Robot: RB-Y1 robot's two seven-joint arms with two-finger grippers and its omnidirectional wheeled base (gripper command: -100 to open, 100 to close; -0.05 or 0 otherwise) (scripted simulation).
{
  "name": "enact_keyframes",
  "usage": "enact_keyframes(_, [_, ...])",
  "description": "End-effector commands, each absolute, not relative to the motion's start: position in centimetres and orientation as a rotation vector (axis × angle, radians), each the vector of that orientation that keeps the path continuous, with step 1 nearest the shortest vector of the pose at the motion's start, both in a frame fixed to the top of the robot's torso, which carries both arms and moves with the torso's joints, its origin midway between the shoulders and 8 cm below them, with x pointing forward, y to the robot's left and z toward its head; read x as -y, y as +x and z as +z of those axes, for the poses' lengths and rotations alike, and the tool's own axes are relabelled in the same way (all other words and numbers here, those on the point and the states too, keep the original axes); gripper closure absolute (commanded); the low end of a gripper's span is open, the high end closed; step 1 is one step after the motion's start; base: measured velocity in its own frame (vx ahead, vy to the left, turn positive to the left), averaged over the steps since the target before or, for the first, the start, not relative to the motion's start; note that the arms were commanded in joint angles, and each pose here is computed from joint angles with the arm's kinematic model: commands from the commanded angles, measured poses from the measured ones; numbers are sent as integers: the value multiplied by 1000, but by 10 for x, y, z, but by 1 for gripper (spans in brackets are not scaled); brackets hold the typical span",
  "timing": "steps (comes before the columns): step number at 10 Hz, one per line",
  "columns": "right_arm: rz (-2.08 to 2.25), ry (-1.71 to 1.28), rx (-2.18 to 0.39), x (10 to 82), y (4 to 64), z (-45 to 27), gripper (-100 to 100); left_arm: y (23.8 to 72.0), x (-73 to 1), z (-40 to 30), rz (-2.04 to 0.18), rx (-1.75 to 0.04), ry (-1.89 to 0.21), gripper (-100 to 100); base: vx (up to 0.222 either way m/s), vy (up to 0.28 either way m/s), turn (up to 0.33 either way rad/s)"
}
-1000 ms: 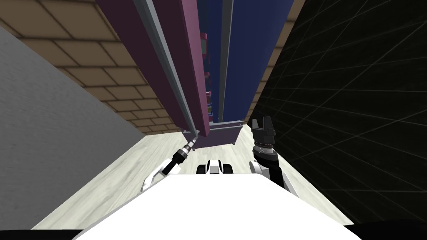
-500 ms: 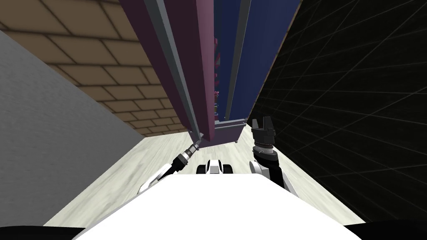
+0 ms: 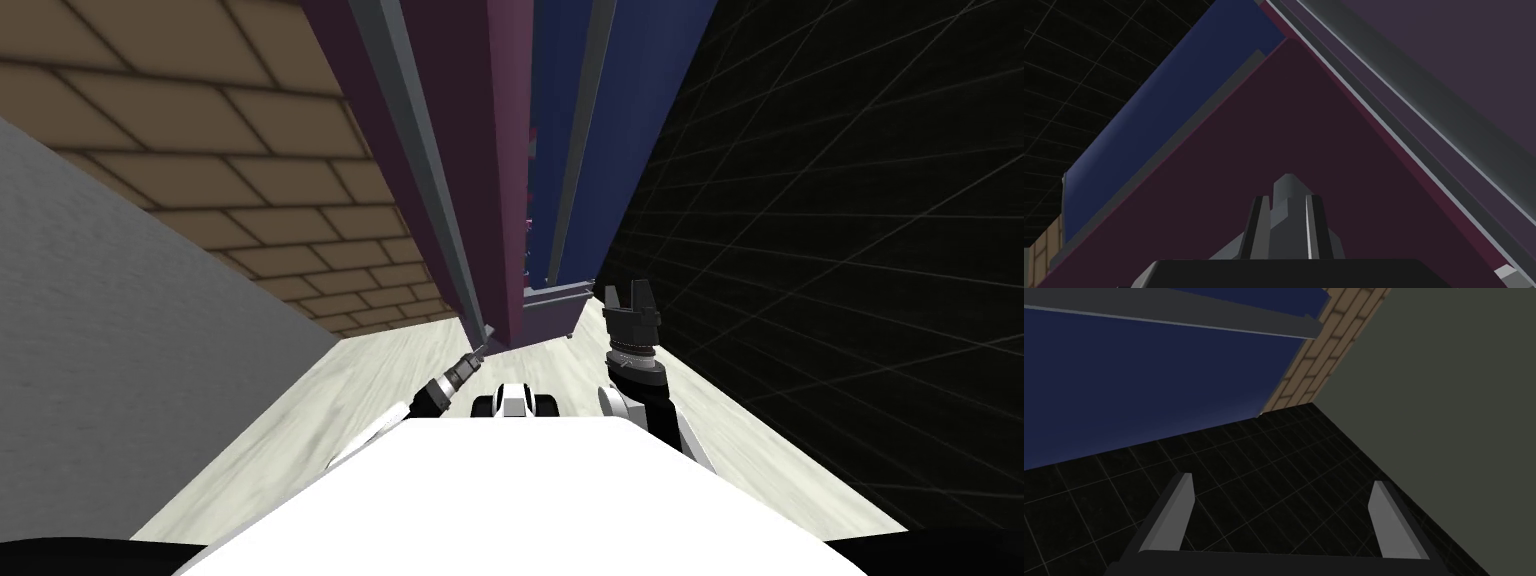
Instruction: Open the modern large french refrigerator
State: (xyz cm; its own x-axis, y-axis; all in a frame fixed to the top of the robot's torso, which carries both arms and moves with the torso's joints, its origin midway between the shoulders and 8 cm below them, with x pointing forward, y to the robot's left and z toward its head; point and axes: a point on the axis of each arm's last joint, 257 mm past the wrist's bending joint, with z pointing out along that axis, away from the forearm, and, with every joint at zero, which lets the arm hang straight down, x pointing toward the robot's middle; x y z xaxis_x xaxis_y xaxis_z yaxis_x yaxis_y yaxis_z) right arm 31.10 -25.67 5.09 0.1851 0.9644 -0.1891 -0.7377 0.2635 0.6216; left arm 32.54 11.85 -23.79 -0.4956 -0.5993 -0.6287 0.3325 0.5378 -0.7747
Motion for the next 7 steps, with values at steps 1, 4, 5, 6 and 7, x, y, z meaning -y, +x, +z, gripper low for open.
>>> enact_keyframes(1, [1255,440,-618,257,311,51,0,308,-107,-233,-1181,-1766,-162,100,-38,307,-130])
enact_keyframes(4, [1255,440,-618,257,311,51,0,281,-91,-231,-1239,-1782,-99,100,-13,298,-147])
enact_keyframes(5, [1255,440,-618,257,311,51,0,273,-90,-230,-1237,-1807,-107,-100,23,160,49])
enact_keyframes(6, [1255,441,-618,257,311,51,0,270,-88,-223,-1244,-1805,-99,-100,49,-16,148])
enact_keyframes(7, [1255,441,-618,257,311,51,0,266,-87,-217,-1248,-1807,-92,-100,54,-61,87])
